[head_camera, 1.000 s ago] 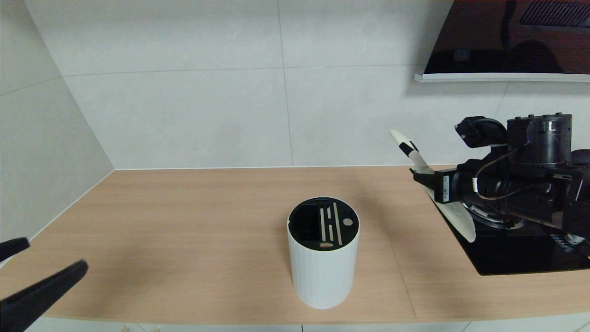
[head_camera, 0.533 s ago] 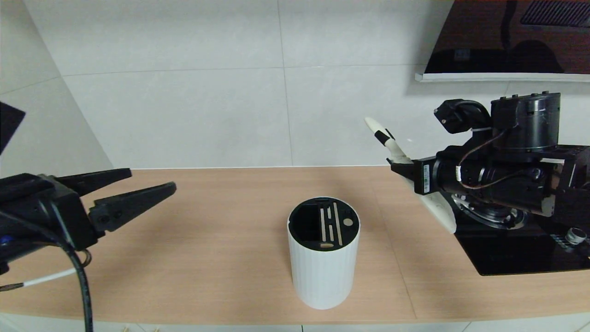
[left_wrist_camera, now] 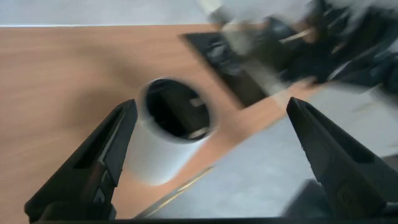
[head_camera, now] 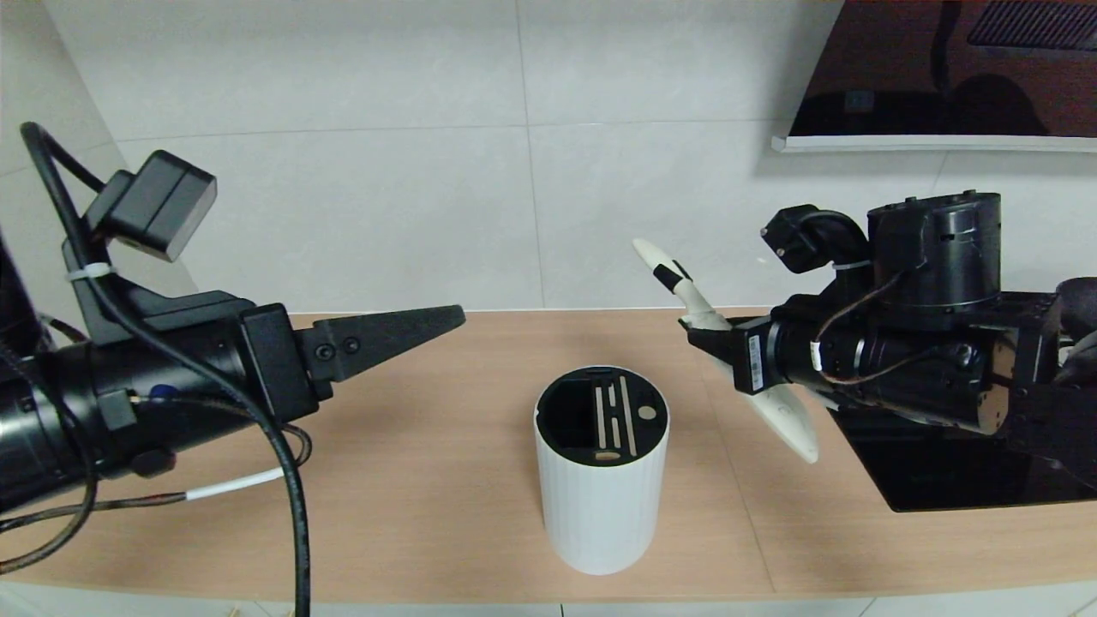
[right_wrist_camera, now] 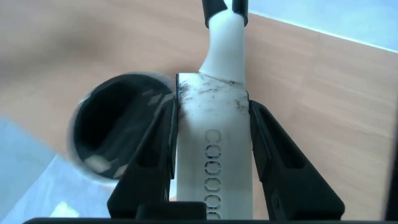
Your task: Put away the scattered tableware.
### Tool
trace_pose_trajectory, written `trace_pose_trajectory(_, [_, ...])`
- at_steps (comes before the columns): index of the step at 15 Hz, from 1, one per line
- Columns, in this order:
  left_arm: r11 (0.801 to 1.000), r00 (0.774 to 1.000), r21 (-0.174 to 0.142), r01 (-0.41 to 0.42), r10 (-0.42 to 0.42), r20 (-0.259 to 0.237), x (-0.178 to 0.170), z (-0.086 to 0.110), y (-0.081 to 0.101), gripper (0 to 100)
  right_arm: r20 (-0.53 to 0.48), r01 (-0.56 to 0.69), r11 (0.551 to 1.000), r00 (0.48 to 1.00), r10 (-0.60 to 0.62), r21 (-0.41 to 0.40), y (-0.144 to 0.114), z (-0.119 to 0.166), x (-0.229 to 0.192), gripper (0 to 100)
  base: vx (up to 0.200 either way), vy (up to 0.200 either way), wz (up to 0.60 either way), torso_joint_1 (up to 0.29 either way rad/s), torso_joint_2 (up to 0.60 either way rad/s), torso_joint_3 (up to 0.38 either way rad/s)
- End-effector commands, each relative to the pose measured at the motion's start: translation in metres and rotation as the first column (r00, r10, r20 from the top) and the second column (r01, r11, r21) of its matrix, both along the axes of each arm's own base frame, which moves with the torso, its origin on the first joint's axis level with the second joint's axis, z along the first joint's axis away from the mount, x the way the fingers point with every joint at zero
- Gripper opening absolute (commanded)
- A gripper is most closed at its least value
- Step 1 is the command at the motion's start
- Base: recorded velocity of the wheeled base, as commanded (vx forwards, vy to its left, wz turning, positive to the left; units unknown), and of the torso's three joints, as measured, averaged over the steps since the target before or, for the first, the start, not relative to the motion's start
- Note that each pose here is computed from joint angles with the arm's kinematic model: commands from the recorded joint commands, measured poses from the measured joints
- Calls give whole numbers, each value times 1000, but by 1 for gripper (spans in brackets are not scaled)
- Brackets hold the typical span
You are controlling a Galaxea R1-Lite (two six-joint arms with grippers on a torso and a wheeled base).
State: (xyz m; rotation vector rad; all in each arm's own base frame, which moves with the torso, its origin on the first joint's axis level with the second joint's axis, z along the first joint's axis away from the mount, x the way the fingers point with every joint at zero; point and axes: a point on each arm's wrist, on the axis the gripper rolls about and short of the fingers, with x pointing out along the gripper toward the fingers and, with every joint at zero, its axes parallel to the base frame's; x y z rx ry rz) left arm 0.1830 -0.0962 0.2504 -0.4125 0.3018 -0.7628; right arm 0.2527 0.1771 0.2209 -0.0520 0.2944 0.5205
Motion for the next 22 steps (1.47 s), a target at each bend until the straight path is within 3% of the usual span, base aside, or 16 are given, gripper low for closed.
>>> trace_pose_trajectory(1, [999,998,-26,25,-27,-55,10,-9,-13,100,3,-27,1000,1000,27,-3,8,0,-9,0,0,0,0,0,0,0])
trace_pose_trajectory(5, [991,990,-130,36,-53,-131,22,-16,-28,100,6,-71,997,997,71,14,20,2,-19,0,0,0,0,0,0,0])
trace_pose_trajectory(8, [987,976,-142,75,-102,-193,23,-27,-46,100,-10,-79,996,997,79,48,30,3,-27,0,0,0,0,0,0,0])
trace_pose_trajectory(10, [978,967,-199,67,-113,-227,27,-28,-51,100,-18,-95,994,995,96,62,36,3,-33,0,0,0,0,0,0,0])
trace_pose_trajectory(11, [966,962,-251,56,-120,-246,31,-27,-54,100,-21,-110,992,994,111,64,39,2,-36,0,0,0,0,0,0,0])
trace_pose_trajectory(12, [962,960,-268,50,-121,-253,33,-28,-56,100,-28,-118,990,992,121,74,42,2,-39,0,0,0,0,0,0,0])
trace_pose_trajectory(16, [953,956,-302,2,-91,-280,43,-32,-62,100,-34,-138,987,989,141,81,52,2,-51,0,0,0,0,0,0,0])
trace_pose_trajectory(19, [953,956,-299,-49,-43,-291,54,-39,-68,100,-40,-145,985,988,149,97,55,2,-53,0,0,0,0,0,0,0])
trace_pose_trajectory(22, [951,954,-308,-36,-59,-294,54,-45,-77,100,-44,-159,983,986,163,97,58,1,-57,0,0,0,0,0,0,0])
